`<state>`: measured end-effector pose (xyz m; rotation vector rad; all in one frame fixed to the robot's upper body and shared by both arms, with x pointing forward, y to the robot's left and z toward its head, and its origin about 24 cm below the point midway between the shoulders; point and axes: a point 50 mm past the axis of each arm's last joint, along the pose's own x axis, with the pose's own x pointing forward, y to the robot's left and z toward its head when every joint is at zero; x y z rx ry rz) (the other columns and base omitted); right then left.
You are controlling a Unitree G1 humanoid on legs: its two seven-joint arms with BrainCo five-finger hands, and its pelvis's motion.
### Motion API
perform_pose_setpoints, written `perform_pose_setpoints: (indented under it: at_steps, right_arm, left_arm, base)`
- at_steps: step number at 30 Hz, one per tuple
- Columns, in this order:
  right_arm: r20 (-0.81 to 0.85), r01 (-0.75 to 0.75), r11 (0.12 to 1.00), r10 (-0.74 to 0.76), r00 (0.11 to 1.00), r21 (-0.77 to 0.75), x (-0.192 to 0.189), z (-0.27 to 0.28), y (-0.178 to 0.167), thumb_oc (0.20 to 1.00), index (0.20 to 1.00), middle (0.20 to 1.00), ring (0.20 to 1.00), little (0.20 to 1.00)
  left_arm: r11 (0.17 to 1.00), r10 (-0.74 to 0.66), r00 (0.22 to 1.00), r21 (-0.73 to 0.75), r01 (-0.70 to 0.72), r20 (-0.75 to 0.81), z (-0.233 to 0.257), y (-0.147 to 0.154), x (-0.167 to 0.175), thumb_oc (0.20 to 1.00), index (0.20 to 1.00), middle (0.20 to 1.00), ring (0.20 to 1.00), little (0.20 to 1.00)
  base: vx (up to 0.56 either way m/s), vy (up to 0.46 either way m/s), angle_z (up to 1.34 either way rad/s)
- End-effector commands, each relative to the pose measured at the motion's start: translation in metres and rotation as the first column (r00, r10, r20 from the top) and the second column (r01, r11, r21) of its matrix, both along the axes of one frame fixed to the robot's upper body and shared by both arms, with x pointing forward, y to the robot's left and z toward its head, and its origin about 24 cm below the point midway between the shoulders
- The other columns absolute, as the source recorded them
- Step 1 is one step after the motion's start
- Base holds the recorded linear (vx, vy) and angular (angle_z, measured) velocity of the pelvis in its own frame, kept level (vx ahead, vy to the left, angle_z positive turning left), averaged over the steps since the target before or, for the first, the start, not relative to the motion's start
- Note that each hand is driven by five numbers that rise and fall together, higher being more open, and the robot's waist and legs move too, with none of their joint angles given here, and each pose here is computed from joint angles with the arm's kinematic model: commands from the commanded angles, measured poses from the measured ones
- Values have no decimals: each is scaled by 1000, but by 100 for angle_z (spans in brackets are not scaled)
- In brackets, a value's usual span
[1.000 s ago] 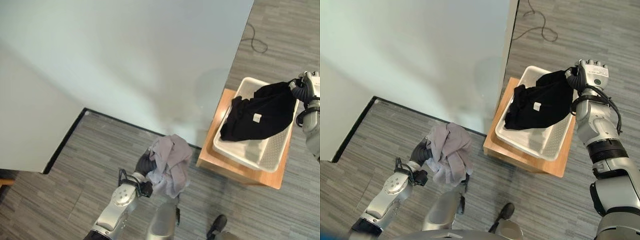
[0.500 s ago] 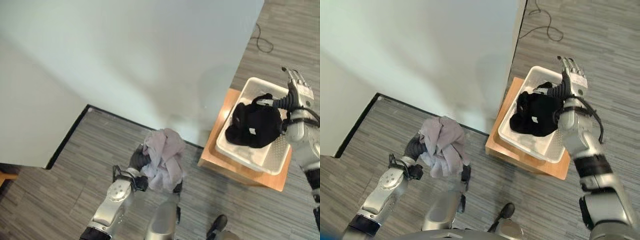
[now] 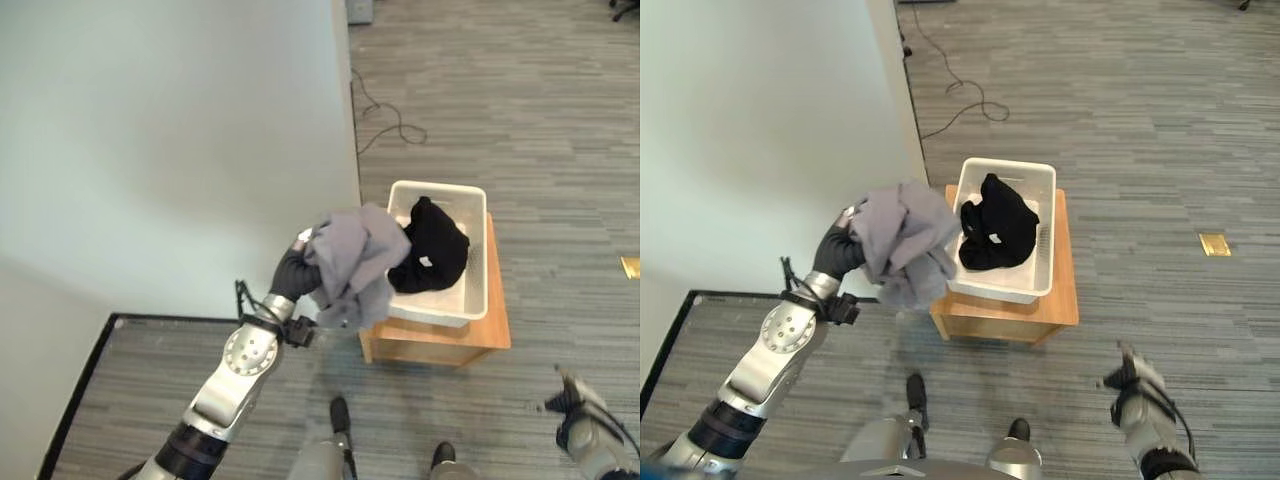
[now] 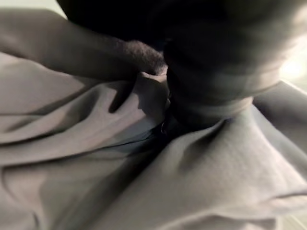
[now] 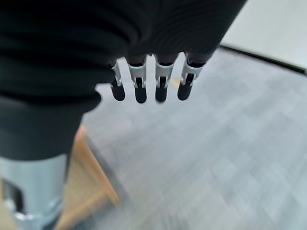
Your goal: Pick up bed clothes into laundry basket.
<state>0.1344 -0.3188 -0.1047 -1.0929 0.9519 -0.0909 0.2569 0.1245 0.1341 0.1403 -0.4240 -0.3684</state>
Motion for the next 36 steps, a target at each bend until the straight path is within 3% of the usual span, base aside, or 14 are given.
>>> perform_pose_setpoints:
  at_steps: [1, 4, 9, 13, 18, 19, 20, 26, 27, 29, 30, 31, 35, 36]
  right_arm:
    - [20, -49, 995, 47, 999, 92, 18, -1, 16, 1000, 1000, 1000, 1000, 1000]
    - [-127, -78, 984, 98, 987, 157, -15, -23, 33, 1000, 1000, 1000, 1000, 1000]
    - [-360, 41, 972, 46, 932, 230, -82, -47, 44, 1000, 1000, 1000, 1000, 1000]
    - [-329, 58, 974, 17, 944, 217, -72, -44, 38, 1000, 1000, 1000, 1000, 1000]
    - [-211, -16, 987, 51, 976, 161, -29, -31, 28, 1000, 1000, 1000, 1000, 1000]
    - [-196, -55, 989, 82, 977, 139, -21, -28, 28, 1000, 1000, 1000, 1000, 1000]
    - [-198, -68, 988, 95, 975, 138, -21, -29, 30, 1000, 1000, 1000, 1000, 1000]
    - [-186, -72, 984, 103, 977, 165, -18, -33, 41, 1000, 1000, 1000, 1000, 1000]
    - [-165, -56, 981, 87, 982, 185, -18, -35, 47, 1000, 1000, 1000, 1000, 1000]
    - [-167, -56, 981, 87, 982, 184, -19, -35, 46, 1000, 1000, 1000, 1000, 1000]
    - [-147, -43, 978, 75, 986, 206, -17, -35, 51, 1000, 1000, 1000, 1000, 1000]
    - [-141, -32, 975, 64, 988, 220, -17, -36, 53, 1000, 1000, 1000, 1000, 1000]
    - [-36, -82, 977, 91, 995, 196, 9, -24, 50, 1000, 1000, 1000, 1000, 1000]
    - [-37, -82, 977, 90, 995, 195, 9, -24, 50, 1000, 1000, 1000, 1000, 1000]
  left_arm:
    - [997, -44, 960, -47, 59, 277, 50, -15, -2, 200, 200, 200, 200, 200]
    - [998, -34, 931, -41, 53, 364, 68, -23, 1, 200, 200, 200, 200, 200]
    - [976, 96, 844, 116, -183, 527, 100, -29, 40, 200, 200, 200, 200, 200]
    - [889, 185, 816, 261, -377, 548, 106, -16, 77, 200, 200, 200, 200, 200]
    - [496, 285, 714, 539, -681, 640, 117, 14, 138, 200, 200, 200, 200, 200]
    - [326, 279, 685, 604, -727, 673, 118, 30, 149, 200, 200, 200, 200, 200]
    - [259, 281, 671, 619, -741, 686, 120, 39, 152, 200, 200, 200, 200, 200]
    - [110, 319, 654, 658, -745, 686, 110, 59, 159, 200, 200, 200, 200, 200]
    - [42, 378, 685, 727, -685, 623, 79, 77, 159, 200, 200, 200, 200, 200]
    - [42, 379, 686, 728, -684, 622, 78, 77, 159, 200, 200, 200, 200, 200]
    - [71, 441, 697, 752, -655, 566, 58, 83, 157, 391, 391, 391, 391, 391]
    - [105, 465, 702, 754, -648, 539, 52, 81, 157, 1000, 1000, 1000, 1000, 1000]
    - [308, 496, 761, 736, -604, 417, 14, 46, 150, 1000, 1000, 1000, 1000, 1000]
    - [308, 497, 762, 736, -603, 416, 14, 45, 150, 1000, 1000, 1000, 1000, 1000]
  base:
    - [-3, 11, -28]
    - [-10, 0, -33]
    - [32, -3, -22]
    - [6, 13, -41]
    - [-131, 18, -39]
    - [-203, 29, -32]
    - [-191, 25, -28]
    - [-117, 21, -6]
    - [-70, 44, -5]
    - [-48, 31, -12]
    - [-45, -2, -14]
    - [-49, -11, -14]
    - [-9, -46, -4]
    - [6, -61, 7]
